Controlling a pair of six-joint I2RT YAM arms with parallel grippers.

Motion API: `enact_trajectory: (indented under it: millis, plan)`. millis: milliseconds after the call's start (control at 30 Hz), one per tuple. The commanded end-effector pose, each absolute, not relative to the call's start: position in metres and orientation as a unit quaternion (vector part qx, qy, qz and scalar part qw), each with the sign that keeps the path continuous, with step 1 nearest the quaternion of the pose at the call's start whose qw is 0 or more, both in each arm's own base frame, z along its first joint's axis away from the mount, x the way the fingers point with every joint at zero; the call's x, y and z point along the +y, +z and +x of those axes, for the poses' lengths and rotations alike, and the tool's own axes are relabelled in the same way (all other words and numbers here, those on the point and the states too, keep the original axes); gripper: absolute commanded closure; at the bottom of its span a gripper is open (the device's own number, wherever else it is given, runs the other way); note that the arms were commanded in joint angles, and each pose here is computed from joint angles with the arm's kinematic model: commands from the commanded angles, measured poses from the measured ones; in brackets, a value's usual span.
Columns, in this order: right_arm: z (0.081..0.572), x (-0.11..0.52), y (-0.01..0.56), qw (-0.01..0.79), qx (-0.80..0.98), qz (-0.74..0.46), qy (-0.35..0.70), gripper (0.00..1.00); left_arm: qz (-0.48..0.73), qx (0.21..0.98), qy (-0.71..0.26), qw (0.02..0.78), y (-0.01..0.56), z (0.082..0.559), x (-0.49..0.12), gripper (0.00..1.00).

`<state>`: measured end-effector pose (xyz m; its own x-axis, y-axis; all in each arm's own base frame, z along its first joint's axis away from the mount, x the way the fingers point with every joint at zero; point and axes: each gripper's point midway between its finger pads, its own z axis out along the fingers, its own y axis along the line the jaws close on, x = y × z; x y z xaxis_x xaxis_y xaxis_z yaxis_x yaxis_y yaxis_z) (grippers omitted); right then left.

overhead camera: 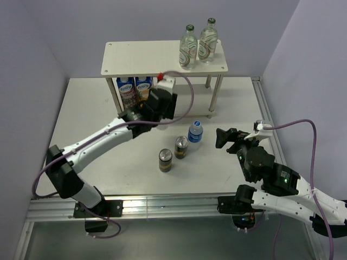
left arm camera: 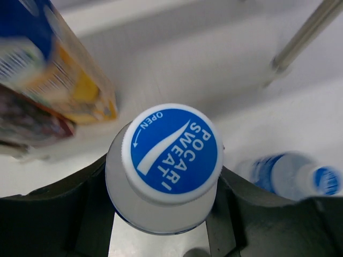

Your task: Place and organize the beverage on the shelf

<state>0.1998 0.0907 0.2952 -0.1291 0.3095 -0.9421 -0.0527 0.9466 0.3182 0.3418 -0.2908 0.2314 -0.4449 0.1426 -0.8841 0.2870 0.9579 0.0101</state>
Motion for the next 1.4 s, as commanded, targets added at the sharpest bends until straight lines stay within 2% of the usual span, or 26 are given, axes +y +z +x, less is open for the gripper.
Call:
enact_trajectory:
  millis: [0,33,200,433,567,833,1000,1100,1200,1233,1333,1367]
  plan:
    - [0.200,0.091,0.299,0.658,0.731,0.100,0.150,0.00,0.072,0.770,-0.106,0.625,0.394,0.345,-0.255,1.00]
    - [0.200,0.090,0.299,0.658,0.730,0.102,0.150,0.00,0.057,0.756,-0.110,0.643,0.424,0.349,-0.243,1.00]
    - [0.199,0.087,0.301,0.659,0.729,0.106,0.151,0.01,0.045,0.730,-0.096,0.675,0.497,0.364,-0.205,1.00]
    - [0.198,0.085,0.301,0.661,0.727,0.109,0.150,0.00,0.012,0.683,-0.055,0.728,0.561,0.386,-0.161,1.00]
    - [0.198,0.084,0.301,0.660,0.728,0.110,0.150,0.00,-0.016,0.663,-0.045,0.747,0.573,0.397,-0.139,1.00]
    - [0.198,0.084,0.300,0.658,0.730,0.111,0.149,0.01,-0.048,0.656,-0.021,0.753,0.558,0.437,-0.111,1.00]
    - [0.198,0.084,0.299,0.658,0.731,0.108,0.148,0.01,-0.070,0.658,-0.039,0.749,0.555,0.452,-0.097,0.98]
    - [0.199,0.086,0.298,0.657,0.732,0.107,0.147,0.01,-0.074,0.661,-0.049,0.745,0.549,0.456,-0.095,0.92]
    - [0.199,0.087,0.297,0.656,0.733,0.108,0.145,0.01,-0.075,0.667,-0.058,0.739,0.542,0.459,-0.093,0.75]
    - [0.199,0.088,0.296,0.656,0.733,0.106,0.145,0.01,-0.073,0.669,-0.059,0.738,0.540,0.459,-0.093,0.58]
    - [0.199,0.088,0.296,0.656,0.733,0.106,0.144,0.01,-0.071,0.679,-0.058,0.729,0.528,0.465,-0.094,0.35]
    - [0.200,0.087,0.296,0.656,0.733,0.106,0.143,0.01,-0.070,0.681,-0.059,0.726,0.525,0.466,-0.095,0.30]
